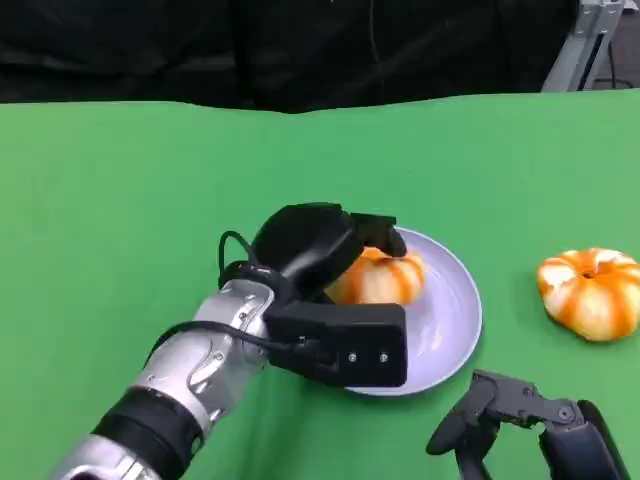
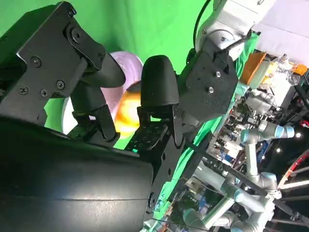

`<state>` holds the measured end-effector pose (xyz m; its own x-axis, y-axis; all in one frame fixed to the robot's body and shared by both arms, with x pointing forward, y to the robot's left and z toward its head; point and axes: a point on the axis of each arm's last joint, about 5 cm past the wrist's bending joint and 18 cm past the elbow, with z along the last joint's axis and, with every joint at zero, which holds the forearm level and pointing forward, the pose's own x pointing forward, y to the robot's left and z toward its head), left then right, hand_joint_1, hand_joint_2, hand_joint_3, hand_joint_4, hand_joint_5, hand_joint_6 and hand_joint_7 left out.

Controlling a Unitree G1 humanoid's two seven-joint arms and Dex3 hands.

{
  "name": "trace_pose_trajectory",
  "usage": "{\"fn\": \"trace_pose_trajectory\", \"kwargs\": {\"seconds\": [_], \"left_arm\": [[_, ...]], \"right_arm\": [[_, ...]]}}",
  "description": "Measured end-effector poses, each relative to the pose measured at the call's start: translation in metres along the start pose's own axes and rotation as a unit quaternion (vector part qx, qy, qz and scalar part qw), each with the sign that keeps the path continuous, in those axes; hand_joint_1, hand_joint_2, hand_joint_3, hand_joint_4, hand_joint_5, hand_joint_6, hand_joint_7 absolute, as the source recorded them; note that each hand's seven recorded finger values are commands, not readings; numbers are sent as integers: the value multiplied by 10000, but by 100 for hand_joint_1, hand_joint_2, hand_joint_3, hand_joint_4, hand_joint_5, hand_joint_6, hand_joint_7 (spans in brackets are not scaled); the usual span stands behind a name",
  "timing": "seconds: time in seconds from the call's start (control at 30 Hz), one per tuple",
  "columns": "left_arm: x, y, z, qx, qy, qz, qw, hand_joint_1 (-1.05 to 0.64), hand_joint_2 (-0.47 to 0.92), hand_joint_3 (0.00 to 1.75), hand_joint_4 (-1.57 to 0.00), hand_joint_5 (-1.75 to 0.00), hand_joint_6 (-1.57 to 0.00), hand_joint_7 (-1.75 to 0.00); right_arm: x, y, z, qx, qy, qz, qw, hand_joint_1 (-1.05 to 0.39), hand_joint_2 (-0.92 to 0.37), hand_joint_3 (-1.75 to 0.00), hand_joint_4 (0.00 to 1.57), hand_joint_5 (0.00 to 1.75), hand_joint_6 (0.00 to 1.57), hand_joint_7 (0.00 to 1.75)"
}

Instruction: Grasp the bread from the table and place it into the plate.

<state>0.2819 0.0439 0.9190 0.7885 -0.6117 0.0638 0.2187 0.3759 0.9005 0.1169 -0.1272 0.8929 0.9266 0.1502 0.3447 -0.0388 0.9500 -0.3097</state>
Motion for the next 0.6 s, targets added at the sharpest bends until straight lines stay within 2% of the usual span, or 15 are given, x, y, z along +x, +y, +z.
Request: {"fn": "trace_pose_trajectory", "kwargs": {"seconds": [0.1, 0.27, 0.37, 0.47, 0.6], "left_arm": [[-14, 38, -20, 165, 31, -215, 9996, -68, 92, 13, -2, -36, -21, 0], [-36, 102, -38, 340, 81, -700, 9969, -82, 92, 28, 0, -6, -6, -1], [-45, 164, -26, 365, 95, -875, 9954, -86, 92, 32, 0, -1, -4, -1], [-89, 218, -24, 312, 25, -921, 9953, -85, 92, 34, -2, -1, -5, -1], [-200, 348, -71, 165, 6, -803, 9966, -64, 92, 28, -12, -8, -16, -6]], "right_arm": [[-1, 0, 0, -3, 2, 2, 10000, 7, -20, -148, 84, 155, 89, 124], [-1, 0, 0, -3, 3, 3, 10000, 7, -20, -147, 85, 154, 89, 124], [-1, 0, -1, -8, 1, 4, 10000, 8, -20, -147, 86, 153, 89, 124], [3, 1, -5, -5, 1, 7, 10000, 7, -20, -147, 86, 152, 89, 124], [5, 8, -15, 4, 20, 18, 10000, 7, -20, -148, 86, 152, 89, 124]]}}
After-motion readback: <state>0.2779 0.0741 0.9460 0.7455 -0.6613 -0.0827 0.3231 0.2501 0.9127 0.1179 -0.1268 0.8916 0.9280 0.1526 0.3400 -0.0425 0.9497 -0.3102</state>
